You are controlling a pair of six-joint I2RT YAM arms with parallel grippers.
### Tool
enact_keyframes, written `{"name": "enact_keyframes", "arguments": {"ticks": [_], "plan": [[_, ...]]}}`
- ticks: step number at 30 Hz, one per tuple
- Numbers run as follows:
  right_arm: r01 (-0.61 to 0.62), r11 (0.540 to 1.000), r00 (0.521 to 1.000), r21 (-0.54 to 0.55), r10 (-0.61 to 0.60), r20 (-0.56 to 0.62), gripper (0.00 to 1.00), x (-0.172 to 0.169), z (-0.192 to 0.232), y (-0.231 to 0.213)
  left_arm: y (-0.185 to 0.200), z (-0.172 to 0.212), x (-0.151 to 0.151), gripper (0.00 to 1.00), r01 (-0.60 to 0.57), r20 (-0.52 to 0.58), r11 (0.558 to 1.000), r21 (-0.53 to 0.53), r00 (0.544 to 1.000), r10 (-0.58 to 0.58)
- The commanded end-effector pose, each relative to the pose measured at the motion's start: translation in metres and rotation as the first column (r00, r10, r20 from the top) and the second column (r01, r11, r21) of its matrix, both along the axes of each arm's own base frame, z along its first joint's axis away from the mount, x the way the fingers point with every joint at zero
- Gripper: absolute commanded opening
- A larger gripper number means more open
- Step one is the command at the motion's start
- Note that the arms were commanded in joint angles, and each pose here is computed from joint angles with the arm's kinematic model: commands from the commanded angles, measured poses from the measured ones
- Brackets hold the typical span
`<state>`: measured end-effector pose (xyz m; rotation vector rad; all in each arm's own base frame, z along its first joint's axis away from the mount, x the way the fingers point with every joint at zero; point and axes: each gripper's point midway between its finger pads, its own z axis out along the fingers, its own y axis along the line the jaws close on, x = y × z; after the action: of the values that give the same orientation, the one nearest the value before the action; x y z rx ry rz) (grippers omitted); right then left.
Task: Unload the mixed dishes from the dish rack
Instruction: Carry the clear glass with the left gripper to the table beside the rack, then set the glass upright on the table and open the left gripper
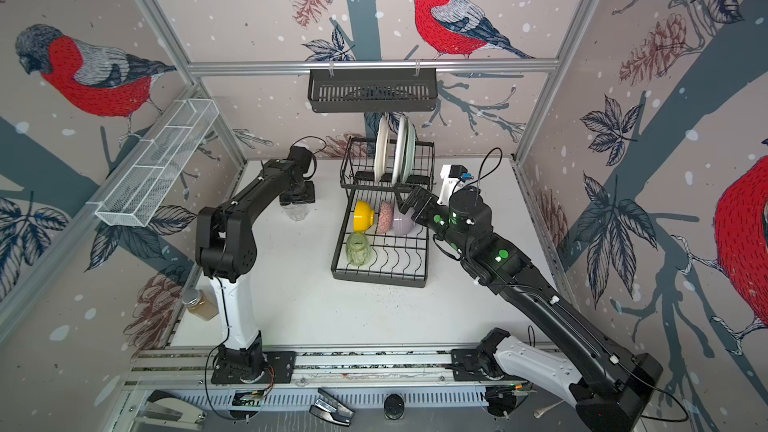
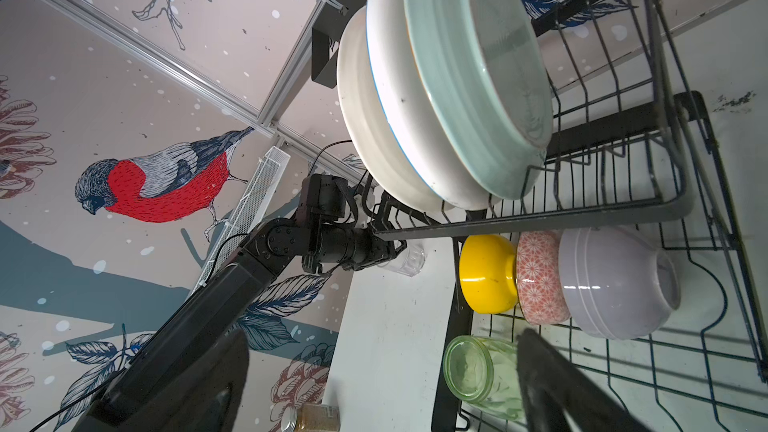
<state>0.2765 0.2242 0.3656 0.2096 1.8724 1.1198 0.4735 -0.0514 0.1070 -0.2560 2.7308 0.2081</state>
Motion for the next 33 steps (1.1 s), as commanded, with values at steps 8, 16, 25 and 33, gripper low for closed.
{"name": "enact_keyframes", "arguments": {"ticks": [8, 16, 25, 33], "plan": [[0.037, 0.999, 0.999, 0.016, -0.037, -0.003, 1.00, 0.001, 0.001, -0.008, 0.006, 0.010, -0.005, 0.97, -0.012, 0.017, 1.000, 0.015, 1.000, 0.012], [0.069, 0.996, 0.994, -0.059, -0.074, -0.084, 0.99, 0.010, -0.040, -0.022, 0.008, 0.020, -0.011, 0.97, -0.018, 0.038, 1.000, 0.017, 0.999, 0.018], [0.078, 0.990, 0.992, -0.115, -0.089, -0.094, 0.99, 0.004, -0.066, -0.035, -0.003, 0.050, -0.018, 0.97, -0.001, 0.104, 1.000, -0.018, 0.995, 0.003], [0.097, 0.978, 0.992, -0.184, -0.109, -0.058, 1.00, -0.001, -0.088, -0.046, -0.026, 0.073, -0.050, 0.97, 0.046, 0.197, 0.998, -0.040, 0.980, -0.037]]}}
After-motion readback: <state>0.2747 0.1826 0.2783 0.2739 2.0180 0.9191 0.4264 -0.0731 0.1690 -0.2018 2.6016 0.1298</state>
